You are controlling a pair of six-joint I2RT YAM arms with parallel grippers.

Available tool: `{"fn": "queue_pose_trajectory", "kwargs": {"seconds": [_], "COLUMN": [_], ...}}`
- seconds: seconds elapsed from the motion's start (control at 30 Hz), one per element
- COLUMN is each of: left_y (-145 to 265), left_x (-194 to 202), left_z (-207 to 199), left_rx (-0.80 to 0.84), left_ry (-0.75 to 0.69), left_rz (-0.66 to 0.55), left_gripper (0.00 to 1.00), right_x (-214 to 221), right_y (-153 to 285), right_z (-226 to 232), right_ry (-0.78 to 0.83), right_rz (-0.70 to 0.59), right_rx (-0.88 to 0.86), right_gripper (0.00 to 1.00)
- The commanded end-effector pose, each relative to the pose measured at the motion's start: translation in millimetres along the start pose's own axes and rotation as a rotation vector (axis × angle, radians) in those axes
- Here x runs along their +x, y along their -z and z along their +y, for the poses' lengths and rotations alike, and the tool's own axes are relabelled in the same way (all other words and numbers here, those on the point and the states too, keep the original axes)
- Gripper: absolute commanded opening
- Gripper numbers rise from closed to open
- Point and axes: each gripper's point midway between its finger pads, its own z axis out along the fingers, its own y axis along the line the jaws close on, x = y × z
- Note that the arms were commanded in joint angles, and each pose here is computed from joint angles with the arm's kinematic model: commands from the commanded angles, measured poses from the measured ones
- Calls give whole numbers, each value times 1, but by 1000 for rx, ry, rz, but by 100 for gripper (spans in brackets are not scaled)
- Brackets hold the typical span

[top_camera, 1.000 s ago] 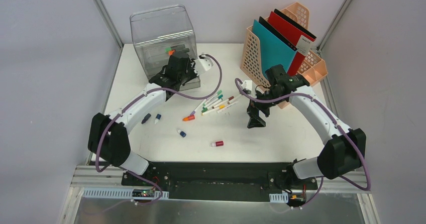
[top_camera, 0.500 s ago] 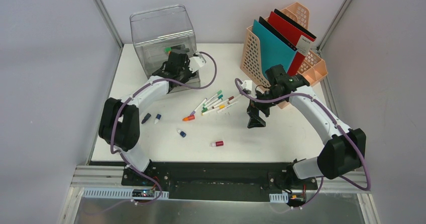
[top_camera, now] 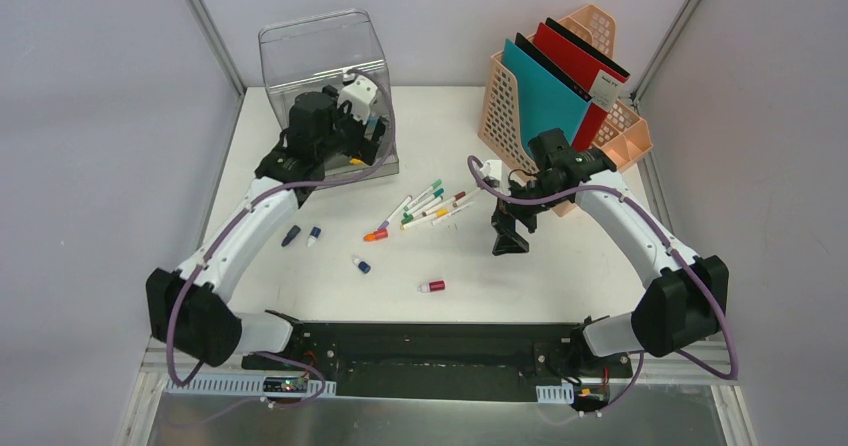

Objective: Organize the desk
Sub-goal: Pick up the stationery from the corner of the board.

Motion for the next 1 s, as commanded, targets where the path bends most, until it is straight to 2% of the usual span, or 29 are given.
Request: {"fn": "queue_pose_trajectory", "kwargs": {"seconds": [0.0, 0.2, 0.3, 0.57, 0.73, 0.87, 0.97], "left_y": [34, 62, 65, 71, 74, 74, 74], "left_x": [7, 29, 38, 27, 24, 24, 25], "left_z": [-43, -71, -75, -84, -82, -77, -72], "left_rx": [177, 300, 310, 351, 335, 305, 272], "left_ry": [189, 203, 203, 332, 346, 346, 344], "left_rz": [12, 1, 4, 28, 12, 2, -1], "left_gripper": [88, 88, 88, 88, 88, 88, 88], "right_x": [-12, -14, -18, -26, -29, -32, -30], "right_y": [1, -5, -8, -13, -19, -29, -49], "right_z": [3, 7, 12, 24, 28, 29, 33], "right_ry": [46, 48, 61, 118, 117, 115, 153], "right_rz": [-43, -85, -127, -214, -264, -257, -187], "right_rx": [-19, -50, -73, -106, -129, -129, -118], "right_gripper": [99, 99, 99, 99, 99, 99, 99]}}
